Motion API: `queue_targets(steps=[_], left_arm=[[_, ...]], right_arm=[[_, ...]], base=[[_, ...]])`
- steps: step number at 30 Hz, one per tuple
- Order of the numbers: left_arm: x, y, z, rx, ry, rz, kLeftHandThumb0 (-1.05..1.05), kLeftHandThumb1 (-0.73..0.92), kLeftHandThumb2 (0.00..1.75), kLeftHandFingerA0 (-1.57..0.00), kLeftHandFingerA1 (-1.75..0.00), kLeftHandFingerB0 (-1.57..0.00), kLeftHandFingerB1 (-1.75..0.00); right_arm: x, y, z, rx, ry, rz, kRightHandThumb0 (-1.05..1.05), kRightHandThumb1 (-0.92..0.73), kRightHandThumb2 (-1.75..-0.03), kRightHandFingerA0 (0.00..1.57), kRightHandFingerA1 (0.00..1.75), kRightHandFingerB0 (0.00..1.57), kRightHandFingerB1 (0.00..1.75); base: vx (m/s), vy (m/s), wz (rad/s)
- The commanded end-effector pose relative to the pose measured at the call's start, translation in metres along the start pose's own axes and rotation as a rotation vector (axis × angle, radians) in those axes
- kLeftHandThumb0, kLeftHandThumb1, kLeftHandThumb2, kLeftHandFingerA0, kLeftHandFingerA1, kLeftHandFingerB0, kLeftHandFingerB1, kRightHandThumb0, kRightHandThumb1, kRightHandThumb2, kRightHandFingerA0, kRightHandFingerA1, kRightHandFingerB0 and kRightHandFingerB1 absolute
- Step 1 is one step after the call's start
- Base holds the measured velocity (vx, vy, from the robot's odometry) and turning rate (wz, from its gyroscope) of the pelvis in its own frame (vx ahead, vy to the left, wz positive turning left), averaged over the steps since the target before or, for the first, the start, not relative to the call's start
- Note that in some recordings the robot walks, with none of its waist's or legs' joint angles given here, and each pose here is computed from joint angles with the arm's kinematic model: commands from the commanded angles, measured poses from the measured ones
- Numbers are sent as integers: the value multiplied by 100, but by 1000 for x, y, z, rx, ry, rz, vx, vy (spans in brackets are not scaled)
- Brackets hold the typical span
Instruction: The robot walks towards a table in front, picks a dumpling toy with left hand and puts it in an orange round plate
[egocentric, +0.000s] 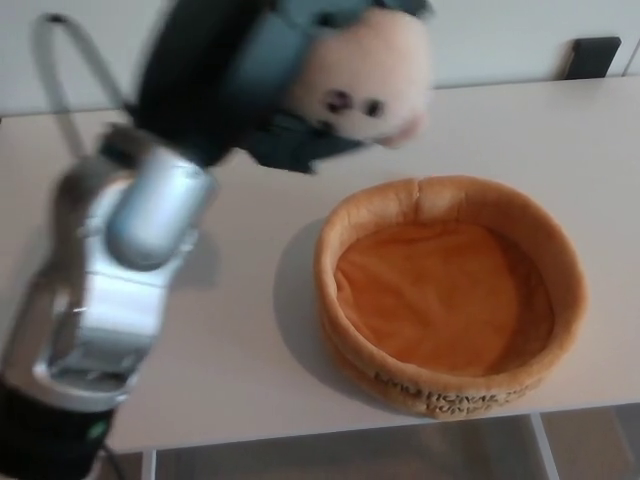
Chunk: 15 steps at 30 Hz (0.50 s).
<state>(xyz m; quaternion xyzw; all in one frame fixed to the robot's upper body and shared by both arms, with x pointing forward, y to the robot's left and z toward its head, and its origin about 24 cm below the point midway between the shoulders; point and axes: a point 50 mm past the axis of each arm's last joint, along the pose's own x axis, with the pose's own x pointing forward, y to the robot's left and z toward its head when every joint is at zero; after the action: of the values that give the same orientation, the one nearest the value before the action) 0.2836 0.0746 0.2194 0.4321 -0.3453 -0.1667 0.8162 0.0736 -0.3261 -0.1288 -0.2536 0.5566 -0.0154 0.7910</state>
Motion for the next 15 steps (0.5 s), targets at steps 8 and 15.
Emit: queue_targets(steps=[8, 15], left_arm=[[36, -74, 11, 106, 20, -193, -35, 54, 94, -113, -133, -78, -105], [24, -103, 3, 183, 124, -395, -52, 56, 57, -38, -47, -20, -29]], right_arm=[[1, -4, 5, -5, -6, -5, -28, -68, -60, 62, 45, 48, 38], [1, -4, 5, -24, -6, -1, -28, -68, -60, 61, 45, 48, 38]], base=[[0, 0, 0], [0, 0, 0]])
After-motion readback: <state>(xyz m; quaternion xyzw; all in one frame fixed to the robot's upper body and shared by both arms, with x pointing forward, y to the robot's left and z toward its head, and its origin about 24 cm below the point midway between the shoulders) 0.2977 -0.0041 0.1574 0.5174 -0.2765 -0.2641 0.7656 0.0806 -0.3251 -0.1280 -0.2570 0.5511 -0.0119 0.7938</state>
